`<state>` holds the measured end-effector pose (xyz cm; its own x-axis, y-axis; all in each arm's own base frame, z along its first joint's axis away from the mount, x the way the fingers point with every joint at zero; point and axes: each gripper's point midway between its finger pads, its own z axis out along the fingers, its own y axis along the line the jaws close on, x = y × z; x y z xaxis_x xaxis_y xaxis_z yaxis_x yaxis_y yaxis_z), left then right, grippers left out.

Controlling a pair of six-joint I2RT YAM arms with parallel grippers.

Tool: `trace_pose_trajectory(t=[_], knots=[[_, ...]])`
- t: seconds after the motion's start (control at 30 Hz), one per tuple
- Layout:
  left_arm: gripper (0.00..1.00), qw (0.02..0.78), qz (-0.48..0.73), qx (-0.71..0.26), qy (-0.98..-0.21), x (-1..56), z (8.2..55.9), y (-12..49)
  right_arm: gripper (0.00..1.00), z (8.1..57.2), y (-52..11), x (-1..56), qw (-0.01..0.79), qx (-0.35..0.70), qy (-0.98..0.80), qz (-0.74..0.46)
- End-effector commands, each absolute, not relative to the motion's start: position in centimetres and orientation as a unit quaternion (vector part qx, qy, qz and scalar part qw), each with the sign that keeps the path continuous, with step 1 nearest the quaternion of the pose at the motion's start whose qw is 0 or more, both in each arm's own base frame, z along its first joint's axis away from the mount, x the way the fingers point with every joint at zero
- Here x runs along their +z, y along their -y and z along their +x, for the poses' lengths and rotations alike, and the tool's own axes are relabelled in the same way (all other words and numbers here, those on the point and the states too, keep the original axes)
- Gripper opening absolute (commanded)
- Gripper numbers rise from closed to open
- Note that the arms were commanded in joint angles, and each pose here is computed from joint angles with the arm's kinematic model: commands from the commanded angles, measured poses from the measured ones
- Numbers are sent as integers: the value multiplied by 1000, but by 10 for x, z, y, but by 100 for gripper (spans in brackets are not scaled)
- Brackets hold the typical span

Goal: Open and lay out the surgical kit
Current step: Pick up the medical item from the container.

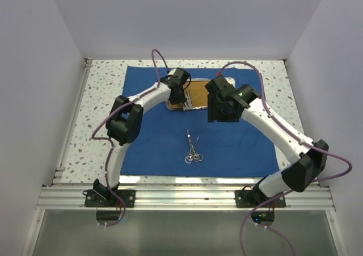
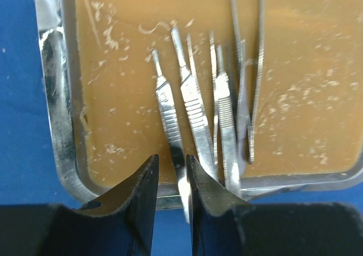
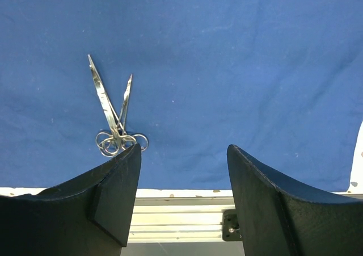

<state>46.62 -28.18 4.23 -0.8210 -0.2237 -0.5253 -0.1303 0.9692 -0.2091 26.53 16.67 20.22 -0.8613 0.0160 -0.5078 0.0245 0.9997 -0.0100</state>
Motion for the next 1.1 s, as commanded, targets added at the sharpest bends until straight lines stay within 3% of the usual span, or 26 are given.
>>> trace_pose_trajectory(t=[0.0,0.43,0.7,0.83,0.97,1.07], knots=[[29,306,-108,-77,-943,58,469,272,65,269,-170,206,267,5,-964,8],[29,270,-98,-68,-955,29,461,275,65,271,-169,206,265,5,-964,8],[24,245,-82,-60,-964,9,466,281,64,271,-170,206,264,9,-964,8],[17,243,-81,-35,-966,4,468,274,64,271,-170,207,266,11,-964,9],[0,240,-83,-20,-967,5,464,265,64,271,-168,207,267,11,-964,10],[0,236,-82,-12,-968,3,457,258,63,272,-169,206,268,13,-963,11]])
